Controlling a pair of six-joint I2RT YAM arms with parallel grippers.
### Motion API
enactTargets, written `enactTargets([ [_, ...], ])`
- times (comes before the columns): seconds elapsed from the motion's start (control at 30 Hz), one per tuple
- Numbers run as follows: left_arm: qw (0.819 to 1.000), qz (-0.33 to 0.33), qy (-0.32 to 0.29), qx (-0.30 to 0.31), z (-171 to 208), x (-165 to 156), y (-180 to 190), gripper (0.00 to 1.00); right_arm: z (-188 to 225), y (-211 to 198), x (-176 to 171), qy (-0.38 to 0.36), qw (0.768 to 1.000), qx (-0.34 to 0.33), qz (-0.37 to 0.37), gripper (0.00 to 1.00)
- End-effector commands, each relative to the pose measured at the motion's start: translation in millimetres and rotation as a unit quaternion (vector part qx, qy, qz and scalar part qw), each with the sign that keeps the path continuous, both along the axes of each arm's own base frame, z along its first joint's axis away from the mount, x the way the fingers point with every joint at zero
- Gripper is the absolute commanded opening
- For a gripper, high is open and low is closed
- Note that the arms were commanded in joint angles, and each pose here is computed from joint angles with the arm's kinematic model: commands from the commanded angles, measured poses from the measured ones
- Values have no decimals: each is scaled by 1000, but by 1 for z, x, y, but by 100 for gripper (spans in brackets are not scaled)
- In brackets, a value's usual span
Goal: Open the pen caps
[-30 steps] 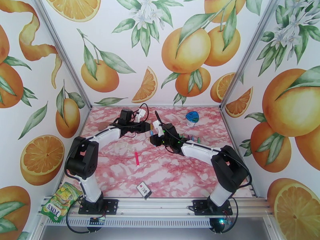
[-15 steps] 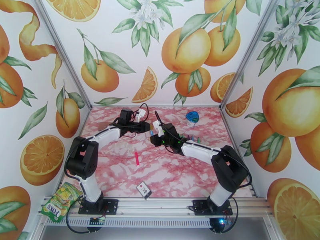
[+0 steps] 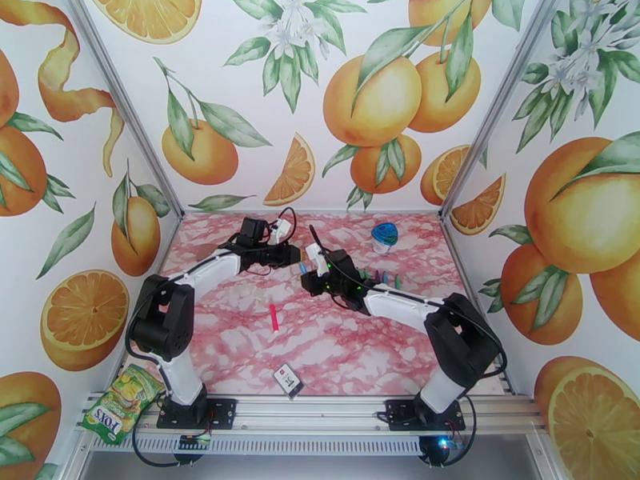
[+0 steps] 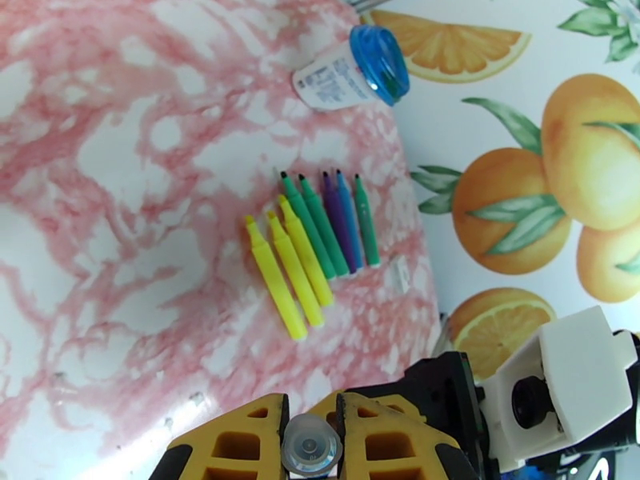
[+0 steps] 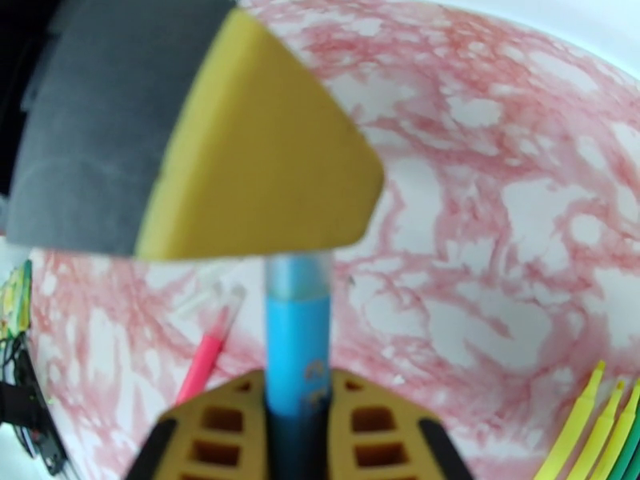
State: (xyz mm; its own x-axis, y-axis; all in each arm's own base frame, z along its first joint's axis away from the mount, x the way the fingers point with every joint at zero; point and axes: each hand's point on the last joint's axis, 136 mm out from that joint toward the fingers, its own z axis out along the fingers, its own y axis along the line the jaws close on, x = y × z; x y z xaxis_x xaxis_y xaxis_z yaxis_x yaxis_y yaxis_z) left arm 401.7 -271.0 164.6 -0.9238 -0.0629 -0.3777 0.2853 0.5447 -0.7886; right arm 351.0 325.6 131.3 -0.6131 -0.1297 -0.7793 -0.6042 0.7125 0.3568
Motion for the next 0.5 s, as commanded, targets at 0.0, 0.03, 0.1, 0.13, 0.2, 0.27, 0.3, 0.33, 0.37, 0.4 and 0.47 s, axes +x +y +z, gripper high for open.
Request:
enactTargets([
  [0.0, 988, 118, -90, 29, 40, 60, 46, 0, -16, -8, -30, 23, 999, -30, 26, 0],
  [0.03, 988, 123, -88, 28, 40, 62, 48, 0, -16, -9, -31, 23, 999, -31, 26, 0],
  [0.1, 988, 131, -82, 24, 40, 67, 52, 0, -17, -11, -34, 20, 999, -32, 28, 0],
  [0.13, 988, 132, -80, 23, 39, 68, 54, 0, -17, -11, -35, 19, 999, -32, 29, 0],
  [0.2, 987, 137, -78, 20, 40, 71, 56, 0, -17, -12, -38, 16, 999, -33, 32, 0],
  [0.27, 987, 140, -77, 20, 41, 74, 57, 0, -18, -14, -40, 13, 999, -33, 33, 0],
  [0.3, 987, 141, -76, 19, 41, 75, 57, 0, -18, -15, -40, 12, 999, -33, 32, 0],
  [0.33, 987, 143, -76, 19, 41, 76, 58, 0, -19, -16, -41, 12, 999, -34, 32, 0],
  [0.37, 987, 144, -77, 18, 43, 77, 58, 0, -19, -17, -42, 10, 999, -35, 31, 0],
  [0.4, 986, 147, -75, 20, 42, 78, 60, 0, -18, -18, -42, 8, 999, -36, 31, 0],
  [0.47, 985, 154, -76, 22, 44, 81, 65, 0, -18, -20, -43, 6, 999, -37, 30, 0],
])
